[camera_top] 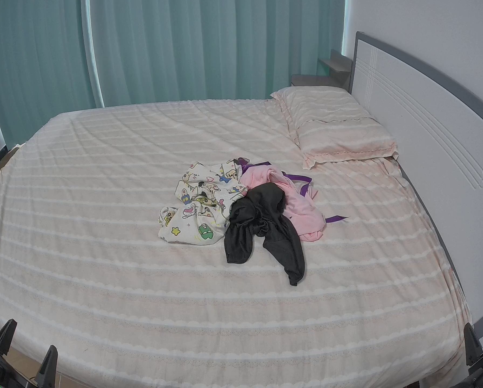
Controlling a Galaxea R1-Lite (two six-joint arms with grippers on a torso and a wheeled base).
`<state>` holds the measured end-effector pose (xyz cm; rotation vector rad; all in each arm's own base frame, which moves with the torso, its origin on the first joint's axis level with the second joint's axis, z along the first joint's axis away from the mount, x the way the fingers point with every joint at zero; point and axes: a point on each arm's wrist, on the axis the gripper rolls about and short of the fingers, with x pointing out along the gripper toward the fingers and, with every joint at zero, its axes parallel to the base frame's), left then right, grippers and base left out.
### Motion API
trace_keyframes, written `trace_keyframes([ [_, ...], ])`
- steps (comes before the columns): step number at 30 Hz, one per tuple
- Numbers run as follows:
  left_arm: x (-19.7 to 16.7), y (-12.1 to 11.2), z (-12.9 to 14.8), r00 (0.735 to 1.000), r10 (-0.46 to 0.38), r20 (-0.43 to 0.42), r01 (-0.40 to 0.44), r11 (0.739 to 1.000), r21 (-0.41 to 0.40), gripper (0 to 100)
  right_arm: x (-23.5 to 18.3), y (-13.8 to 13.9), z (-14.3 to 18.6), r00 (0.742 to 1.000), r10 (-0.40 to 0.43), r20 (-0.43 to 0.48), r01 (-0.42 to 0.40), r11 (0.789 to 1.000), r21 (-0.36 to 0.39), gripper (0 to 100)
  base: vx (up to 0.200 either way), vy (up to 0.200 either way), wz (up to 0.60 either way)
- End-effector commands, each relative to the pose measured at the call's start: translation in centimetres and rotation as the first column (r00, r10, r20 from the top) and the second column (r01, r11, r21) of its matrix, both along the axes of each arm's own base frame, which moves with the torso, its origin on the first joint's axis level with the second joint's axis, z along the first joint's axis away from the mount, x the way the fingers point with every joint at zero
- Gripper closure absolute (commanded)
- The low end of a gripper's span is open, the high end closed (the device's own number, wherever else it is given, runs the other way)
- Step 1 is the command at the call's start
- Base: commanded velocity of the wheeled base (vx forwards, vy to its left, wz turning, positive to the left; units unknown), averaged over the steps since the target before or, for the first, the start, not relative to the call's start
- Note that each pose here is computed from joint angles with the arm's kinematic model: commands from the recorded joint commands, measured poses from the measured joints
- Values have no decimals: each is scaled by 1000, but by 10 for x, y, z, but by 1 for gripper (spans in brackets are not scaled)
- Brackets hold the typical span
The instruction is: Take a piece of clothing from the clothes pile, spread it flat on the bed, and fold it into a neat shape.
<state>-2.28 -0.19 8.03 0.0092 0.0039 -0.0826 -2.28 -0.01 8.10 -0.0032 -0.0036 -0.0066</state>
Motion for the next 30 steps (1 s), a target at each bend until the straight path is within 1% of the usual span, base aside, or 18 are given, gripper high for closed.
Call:
trace_keyframes([
  [1,0,0,-5,1000,0,1,0,1000,0,0,-8,0,43,995,20,96,-25,999,44,0,0,0,0],
  [2,0,0,-5,1000,0,1,0,1000,0,0,-7,0,65,995,45,93,-52,996,70,0,0,0,0],
  [3,0,0,-5,1000,0,1,0,1000,0,0,-5,0,67,996,53,75,-58,996,70,0,0,0,0],
  [4,0,0,-5,1000,0,1,0,1000,0,0,-1,0,71,995,83,49,-86,995,56,0,0,0,0],
  [6,0,0,-5,1000,0,1,0,1000,0,0,7,2,70,989,147,-16,-147,989,34,0,0,0,0],
  [8,0,0,-5,1000,0,1,0,1000,0,0,22,4,62,966,213,-145,-207,977,60,0,0,0,0],
  [9,0,0,-5,1000,0,1,0,1000,0,0,22,4,62,966,213,-145,-207,977,60,0,0,0,0],
  [10,0,0,-5,1000,0,1,0,1000,0,0,40,6,52,923,255,-288,-235,967,104,0,0,0,0],
  [11,0,0,-5,1000,0,1,0,1000,0,0,49,6,47,895,267,-356,-235,963,131,0,0,0,0],
  [13,0,0,-5,1000,0,1,0,1000,0,0,68,8,46,851,295,-435,-232,954,193,0,0,0,0],
  [14,0,0,-5,1000,0,1,0,1000,0,0,78,10,47,831,321,-454,-245,944,220,0,0,0,0],
  [16,0,0,-5,1000,0,1,0,1000,0,0,101,15,51,802,366,-472,-274,928,253,0,0,0,0],
  [18,0,0,-5,1000,0,1,0,1000,0,0,122,20,51,784,387,-485,-275,918,287,0,0,0,0],
  [20,0,0,-5,1000,0,1,0,1000,0,0,154,27,47,767,404,-500,-260,906,333,0,0,0,0],
  [25,0,0,-5,1000,0,1,0,1000,0,0,214,41,27,743,411,-527,-213,893,396,0,0,0,0],
  [27,0,0,-5,1000,0,1,0,1000,0,0,214,41,27,743,411,-527,-213,893,396,0,0,0,0],
  [28,0,0,-5,1000,0,1,0,1000,0,0,246,48,15,751,395,-529,-179,893,413,0,0,0,0],
  [30,0,0,-5,1000,0,1,0,1000,0,0,266,54,4,762,373,-529,-150,897,416,0,0,0,0],
])
